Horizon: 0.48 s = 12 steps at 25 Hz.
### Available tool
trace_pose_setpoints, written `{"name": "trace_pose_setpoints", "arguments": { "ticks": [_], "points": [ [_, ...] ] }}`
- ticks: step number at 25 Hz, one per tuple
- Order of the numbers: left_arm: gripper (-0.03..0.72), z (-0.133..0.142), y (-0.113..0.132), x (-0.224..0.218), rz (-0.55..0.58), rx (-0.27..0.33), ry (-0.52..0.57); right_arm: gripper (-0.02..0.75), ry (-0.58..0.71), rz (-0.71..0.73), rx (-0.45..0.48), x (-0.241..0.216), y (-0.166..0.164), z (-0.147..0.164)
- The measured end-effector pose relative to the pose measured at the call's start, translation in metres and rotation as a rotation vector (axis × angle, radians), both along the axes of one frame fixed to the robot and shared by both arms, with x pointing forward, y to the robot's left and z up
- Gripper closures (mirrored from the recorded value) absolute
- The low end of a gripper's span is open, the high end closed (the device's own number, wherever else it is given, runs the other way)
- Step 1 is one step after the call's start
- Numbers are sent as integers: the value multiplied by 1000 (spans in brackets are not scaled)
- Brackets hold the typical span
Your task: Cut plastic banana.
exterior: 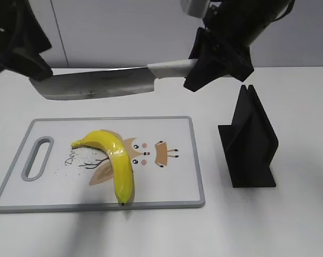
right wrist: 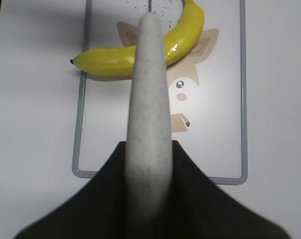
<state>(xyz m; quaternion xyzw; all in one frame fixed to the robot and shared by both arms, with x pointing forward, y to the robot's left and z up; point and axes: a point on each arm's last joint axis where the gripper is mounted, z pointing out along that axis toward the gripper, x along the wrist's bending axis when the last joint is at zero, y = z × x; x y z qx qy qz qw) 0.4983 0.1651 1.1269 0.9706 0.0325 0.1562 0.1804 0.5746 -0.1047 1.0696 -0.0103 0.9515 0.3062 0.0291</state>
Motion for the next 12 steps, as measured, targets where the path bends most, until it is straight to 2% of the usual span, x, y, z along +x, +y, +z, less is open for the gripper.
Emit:
{"name": "trace_pose_setpoints", "arguments": {
  "ticks": [5,9,11,12],
  "points": [
    [157,-36,-9,23,-33,80,85,549,11,23,21,0,2,-2],
    [184,-52,-12,37,-35,113,80,549,19,28,26,0,3,-3],
    [277,-55,-12,39,-37,121,85,549,27,23,23,3,4,-8],
    [360,-56,-12,39,-38,125,89,549,32,18,23,5,5,-12]
  ]
}}
